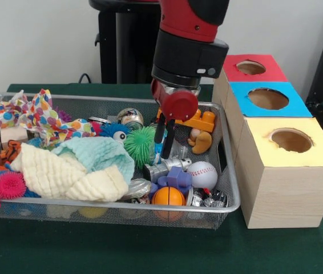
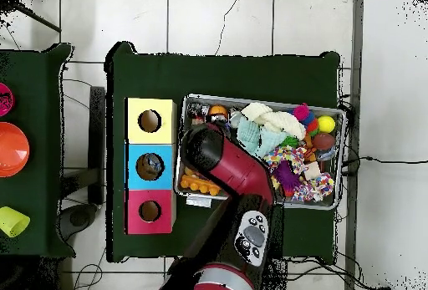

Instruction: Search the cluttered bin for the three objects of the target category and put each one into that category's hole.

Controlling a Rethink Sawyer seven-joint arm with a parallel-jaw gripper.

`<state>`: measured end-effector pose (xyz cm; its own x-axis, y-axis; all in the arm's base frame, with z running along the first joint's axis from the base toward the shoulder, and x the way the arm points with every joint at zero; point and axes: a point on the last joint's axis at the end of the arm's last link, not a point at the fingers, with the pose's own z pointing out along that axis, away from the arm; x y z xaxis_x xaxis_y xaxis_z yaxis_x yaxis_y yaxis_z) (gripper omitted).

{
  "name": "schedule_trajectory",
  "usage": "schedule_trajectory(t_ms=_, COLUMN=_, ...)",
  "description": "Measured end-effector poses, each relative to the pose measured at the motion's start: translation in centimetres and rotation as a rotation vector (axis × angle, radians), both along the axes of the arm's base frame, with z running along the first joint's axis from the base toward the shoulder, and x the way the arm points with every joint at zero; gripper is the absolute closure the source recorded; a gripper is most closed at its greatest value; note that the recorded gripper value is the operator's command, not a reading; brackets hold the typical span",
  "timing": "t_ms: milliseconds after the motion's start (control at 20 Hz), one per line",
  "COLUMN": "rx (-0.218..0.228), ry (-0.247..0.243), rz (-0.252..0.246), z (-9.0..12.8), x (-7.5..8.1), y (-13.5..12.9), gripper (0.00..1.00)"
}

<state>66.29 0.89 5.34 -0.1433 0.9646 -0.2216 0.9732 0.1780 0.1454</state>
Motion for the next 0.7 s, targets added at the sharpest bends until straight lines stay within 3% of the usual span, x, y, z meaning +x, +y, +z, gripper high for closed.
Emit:
schedule_trajectory(t_ms=150, rx=0.006, ry=0.009, rz=-0.003, z=-0.8, x=-0.6, y=0.2, gripper=0.00)
schedule_trajectory(t_ms=500, rx=0.007, ry=0.035, rz=0.043, z=-1.9, x=-1.3, y=3.2, gripper=0.00)
schedule_trajectory(t_ms=700, rx=0.034, ry=0.073, rz=0.059, z=-2.0, x=-1.9, y=4.8, gripper=0.00)
